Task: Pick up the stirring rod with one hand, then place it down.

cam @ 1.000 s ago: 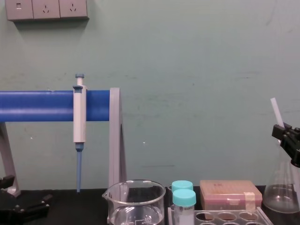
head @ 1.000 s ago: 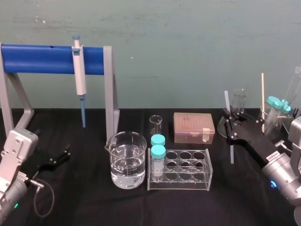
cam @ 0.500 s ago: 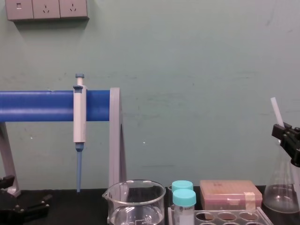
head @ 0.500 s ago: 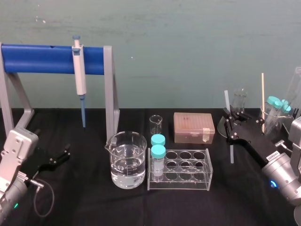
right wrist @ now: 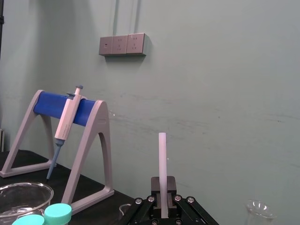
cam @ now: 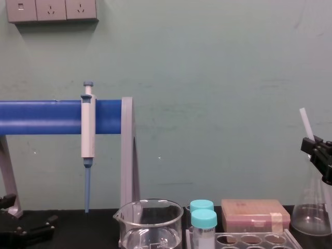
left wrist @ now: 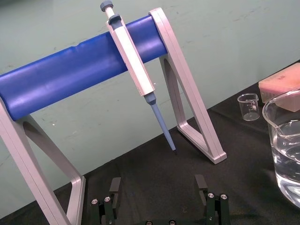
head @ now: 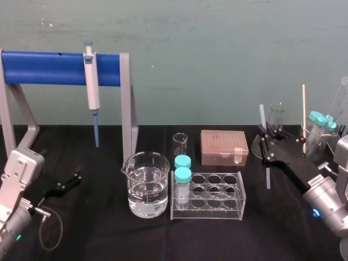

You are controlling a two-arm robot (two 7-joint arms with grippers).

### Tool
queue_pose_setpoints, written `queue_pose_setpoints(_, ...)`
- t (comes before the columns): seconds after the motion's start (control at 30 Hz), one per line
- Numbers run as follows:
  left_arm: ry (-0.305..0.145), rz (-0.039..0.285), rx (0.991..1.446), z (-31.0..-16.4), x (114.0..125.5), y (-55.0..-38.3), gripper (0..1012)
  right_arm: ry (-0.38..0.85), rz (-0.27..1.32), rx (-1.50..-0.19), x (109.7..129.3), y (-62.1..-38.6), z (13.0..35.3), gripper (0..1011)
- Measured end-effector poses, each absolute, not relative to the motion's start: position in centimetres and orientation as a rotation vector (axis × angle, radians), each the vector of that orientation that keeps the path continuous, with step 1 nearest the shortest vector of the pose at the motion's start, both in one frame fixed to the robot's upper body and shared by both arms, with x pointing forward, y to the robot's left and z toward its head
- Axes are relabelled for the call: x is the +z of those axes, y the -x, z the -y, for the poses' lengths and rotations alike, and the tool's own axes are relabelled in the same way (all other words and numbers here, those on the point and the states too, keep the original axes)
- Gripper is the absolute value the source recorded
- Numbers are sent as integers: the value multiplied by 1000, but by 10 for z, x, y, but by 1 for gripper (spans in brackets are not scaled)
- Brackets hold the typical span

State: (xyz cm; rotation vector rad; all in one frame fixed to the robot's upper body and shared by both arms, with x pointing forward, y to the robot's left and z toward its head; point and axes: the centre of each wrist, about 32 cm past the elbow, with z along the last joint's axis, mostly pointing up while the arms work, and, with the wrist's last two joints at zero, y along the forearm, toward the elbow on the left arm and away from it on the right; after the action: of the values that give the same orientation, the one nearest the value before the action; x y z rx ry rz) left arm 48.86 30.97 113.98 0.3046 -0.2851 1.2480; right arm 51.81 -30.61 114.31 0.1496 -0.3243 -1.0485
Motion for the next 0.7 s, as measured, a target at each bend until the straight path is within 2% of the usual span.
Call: queue_pose_setpoints(0.7, -305, 285, 1248, -310, 1140, -489, 1000, -150, 324, -1048, 1143, -518, 306, 72)
